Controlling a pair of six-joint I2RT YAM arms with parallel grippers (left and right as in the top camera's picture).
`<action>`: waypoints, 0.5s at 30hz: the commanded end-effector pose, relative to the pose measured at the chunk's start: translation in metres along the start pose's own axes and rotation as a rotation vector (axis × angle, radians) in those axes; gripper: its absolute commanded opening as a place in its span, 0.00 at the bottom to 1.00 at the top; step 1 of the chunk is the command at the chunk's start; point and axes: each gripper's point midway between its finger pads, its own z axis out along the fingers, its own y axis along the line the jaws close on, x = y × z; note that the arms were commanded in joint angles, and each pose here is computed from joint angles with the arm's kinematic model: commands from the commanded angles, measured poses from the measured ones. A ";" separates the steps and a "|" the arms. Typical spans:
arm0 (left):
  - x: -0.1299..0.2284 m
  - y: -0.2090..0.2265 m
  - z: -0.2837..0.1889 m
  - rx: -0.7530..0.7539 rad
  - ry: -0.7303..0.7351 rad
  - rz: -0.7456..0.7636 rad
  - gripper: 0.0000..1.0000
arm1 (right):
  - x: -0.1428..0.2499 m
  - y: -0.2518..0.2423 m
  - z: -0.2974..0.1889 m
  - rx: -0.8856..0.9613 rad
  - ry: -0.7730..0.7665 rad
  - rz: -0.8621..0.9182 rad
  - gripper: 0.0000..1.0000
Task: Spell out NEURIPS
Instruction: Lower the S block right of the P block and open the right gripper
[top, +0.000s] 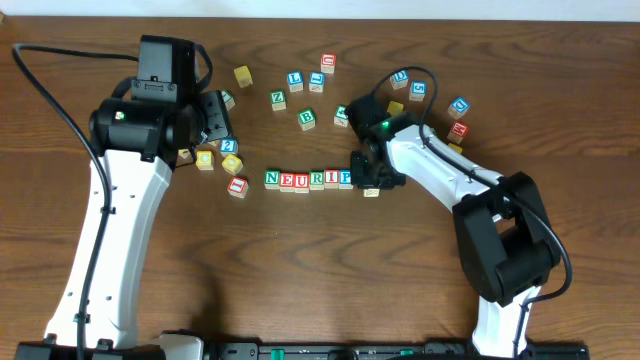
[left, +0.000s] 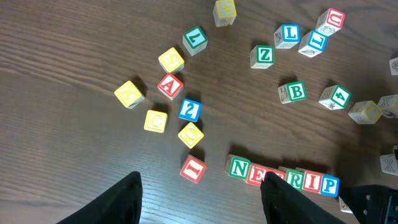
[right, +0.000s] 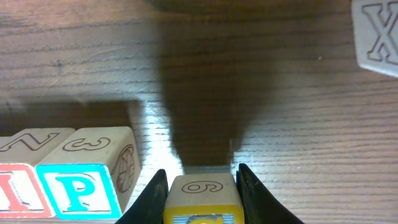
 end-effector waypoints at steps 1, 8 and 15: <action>-0.002 0.004 0.003 -0.019 -0.001 0.007 0.60 | 0.007 0.002 0.007 0.018 0.015 0.020 0.15; -0.002 0.004 0.003 -0.019 -0.001 0.007 0.60 | 0.005 0.001 0.010 0.034 0.005 0.024 0.15; -0.002 0.004 0.003 -0.019 -0.001 0.007 0.61 | -0.006 0.003 0.010 0.026 -0.041 0.025 0.17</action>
